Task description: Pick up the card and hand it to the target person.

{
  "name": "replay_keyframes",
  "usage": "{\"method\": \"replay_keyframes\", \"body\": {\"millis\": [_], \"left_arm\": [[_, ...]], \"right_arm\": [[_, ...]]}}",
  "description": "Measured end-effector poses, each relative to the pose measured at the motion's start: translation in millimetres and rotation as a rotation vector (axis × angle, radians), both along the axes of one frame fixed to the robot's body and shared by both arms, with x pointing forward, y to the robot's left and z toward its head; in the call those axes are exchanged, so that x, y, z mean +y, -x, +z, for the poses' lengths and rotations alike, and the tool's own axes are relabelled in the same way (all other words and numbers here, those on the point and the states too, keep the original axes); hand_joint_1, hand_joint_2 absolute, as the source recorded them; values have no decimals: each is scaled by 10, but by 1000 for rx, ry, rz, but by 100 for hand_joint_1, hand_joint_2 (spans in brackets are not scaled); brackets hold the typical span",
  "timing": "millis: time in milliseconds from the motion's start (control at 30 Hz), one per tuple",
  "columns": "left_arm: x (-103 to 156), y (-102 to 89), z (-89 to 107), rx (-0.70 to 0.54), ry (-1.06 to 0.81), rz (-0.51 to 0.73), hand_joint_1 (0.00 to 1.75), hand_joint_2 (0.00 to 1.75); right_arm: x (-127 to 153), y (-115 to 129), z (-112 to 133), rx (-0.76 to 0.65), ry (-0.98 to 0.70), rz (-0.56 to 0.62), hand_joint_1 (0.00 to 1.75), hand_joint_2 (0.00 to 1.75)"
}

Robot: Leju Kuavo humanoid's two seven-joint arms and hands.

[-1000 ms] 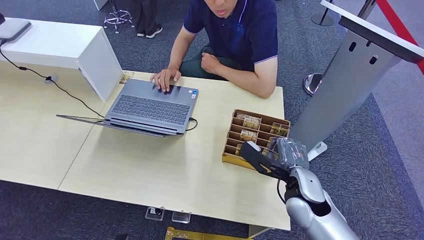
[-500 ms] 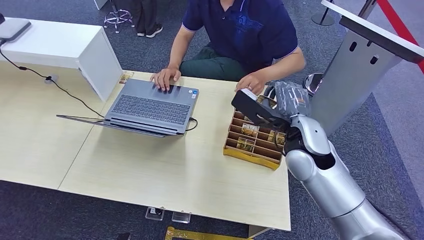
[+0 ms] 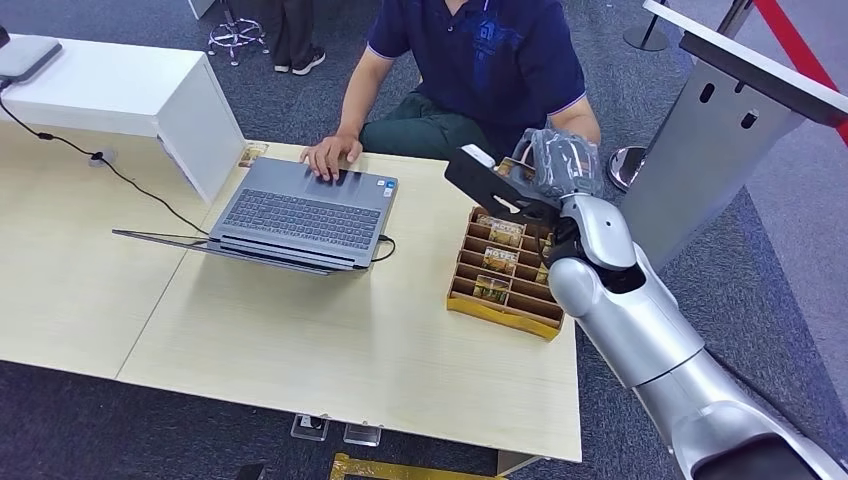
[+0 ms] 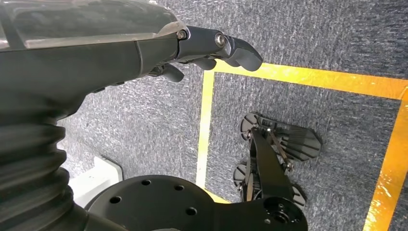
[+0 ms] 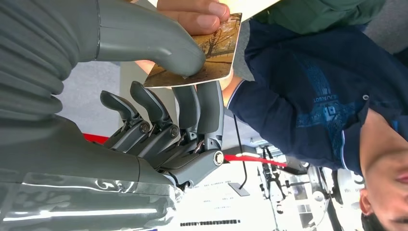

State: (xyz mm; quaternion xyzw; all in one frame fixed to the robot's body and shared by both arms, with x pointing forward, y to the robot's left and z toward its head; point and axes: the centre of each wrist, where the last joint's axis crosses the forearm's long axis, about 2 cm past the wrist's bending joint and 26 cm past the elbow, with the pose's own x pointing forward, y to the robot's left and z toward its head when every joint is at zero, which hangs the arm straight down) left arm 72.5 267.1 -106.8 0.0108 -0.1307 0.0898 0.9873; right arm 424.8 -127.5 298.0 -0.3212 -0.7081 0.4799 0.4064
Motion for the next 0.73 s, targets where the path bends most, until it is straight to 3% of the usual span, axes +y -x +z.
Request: {"method": "replay_keyframes", "body": {"millis": [67, 200, 467, 733], "left_arm": [[-1, 5, -1, 1, -1, 0, 0, 175], [-1, 9, -2, -1, 2, -1, 0, 175], [1, 12, -2, -10, -3, -2, 0, 175], [2, 38, -6, 6, -4, 28, 0, 175]], "right_arm": [[12, -17, -11, 7, 4, -5, 162, 175], [18, -44, -41, 23, 7, -14, 0, 175], [-12, -69, -100, 46, -19, -31, 0, 175], [-216, 72, -288, 107, -205, -25, 0, 175]]}}
